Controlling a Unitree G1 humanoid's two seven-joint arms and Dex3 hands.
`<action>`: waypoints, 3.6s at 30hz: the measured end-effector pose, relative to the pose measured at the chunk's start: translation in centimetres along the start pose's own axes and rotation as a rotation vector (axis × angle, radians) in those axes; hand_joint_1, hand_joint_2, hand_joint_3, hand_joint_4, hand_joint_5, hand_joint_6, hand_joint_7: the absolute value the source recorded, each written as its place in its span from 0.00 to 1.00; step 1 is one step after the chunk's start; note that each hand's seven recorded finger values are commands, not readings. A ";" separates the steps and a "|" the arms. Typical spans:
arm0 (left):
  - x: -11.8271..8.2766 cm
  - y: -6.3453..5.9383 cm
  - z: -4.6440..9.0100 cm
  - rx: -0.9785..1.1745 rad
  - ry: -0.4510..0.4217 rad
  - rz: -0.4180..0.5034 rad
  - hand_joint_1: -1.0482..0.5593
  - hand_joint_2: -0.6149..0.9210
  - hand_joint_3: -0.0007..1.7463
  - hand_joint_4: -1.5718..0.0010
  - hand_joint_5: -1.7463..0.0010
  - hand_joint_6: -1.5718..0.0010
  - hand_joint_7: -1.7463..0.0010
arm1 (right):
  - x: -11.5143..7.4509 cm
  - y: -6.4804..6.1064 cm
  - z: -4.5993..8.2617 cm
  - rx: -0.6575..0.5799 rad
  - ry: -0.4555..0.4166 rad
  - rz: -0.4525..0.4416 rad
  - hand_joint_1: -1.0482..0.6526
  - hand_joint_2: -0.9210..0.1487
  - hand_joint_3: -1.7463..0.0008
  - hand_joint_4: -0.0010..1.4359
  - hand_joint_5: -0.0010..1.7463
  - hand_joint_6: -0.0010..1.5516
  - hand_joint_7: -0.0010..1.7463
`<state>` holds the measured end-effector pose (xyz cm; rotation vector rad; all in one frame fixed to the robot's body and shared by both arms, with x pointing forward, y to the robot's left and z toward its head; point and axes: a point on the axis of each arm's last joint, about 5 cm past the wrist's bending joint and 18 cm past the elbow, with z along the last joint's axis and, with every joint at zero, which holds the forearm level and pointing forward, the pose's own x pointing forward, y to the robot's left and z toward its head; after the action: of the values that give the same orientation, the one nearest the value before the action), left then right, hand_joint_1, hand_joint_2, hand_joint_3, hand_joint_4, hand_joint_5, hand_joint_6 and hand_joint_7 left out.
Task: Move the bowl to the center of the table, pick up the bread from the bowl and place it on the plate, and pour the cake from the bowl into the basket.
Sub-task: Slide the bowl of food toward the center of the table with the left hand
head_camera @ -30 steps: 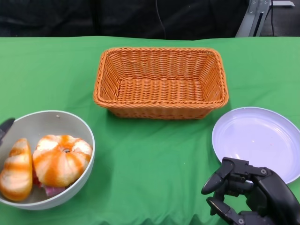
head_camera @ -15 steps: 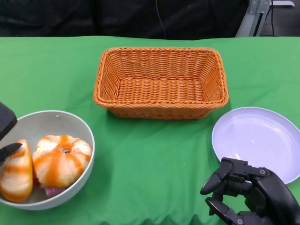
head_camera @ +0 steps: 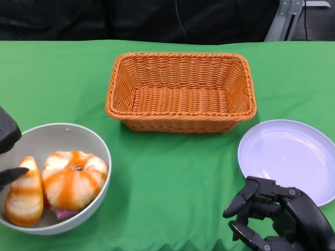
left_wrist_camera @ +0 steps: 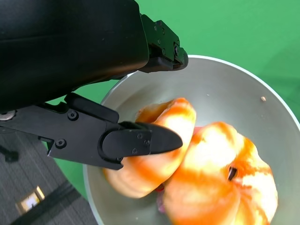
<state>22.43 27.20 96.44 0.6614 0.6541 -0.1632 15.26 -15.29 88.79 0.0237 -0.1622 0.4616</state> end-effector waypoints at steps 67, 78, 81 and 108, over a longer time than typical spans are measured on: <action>-1.3 -6.9 4.2 -0.070 -0.193 -0.146 0.34 1.00 0.19 0.75 0.99 0.92 1.00 | 0.0 0.2 -0.2 -0.032 -0.003 0.001 0.52 0.32 0.55 0.50 0.86 0.48 0.62; -1.2 -9.4 4.4 -0.059 -0.195 -0.170 0.33 1.00 0.20 0.71 0.98 0.94 1.00 | 0.0 0.3 -0.2 -0.035 -0.002 -0.001 0.52 0.32 0.55 0.51 0.85 0.49 0.62; -1.2 -9.7 4.5 -0.058 -0.198 -0.167 0.33 1.00 0.21 0.70 0.97 0.95 1.00 | 0.0 0.3 -0.3 -0.039 -0.001 0.001 0.52 0.32 0.55 0.51 0.85 0.49 0.62; -2.1 -9.8 5.0 -0.163 -0.282 -0.200 0.34 1.00 0.19 0.77 0.99 0.92 0.99 | -0.1 0.3 -0.7 -0.047 0.028 0.007 0.52 0.31 0.57 0.51 0.85 0.49 0.62</action>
<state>19.95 16.29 95.67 0.4050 0.4545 -0.3772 15.16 -14.96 88.10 -0.0292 -0.1458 0.4649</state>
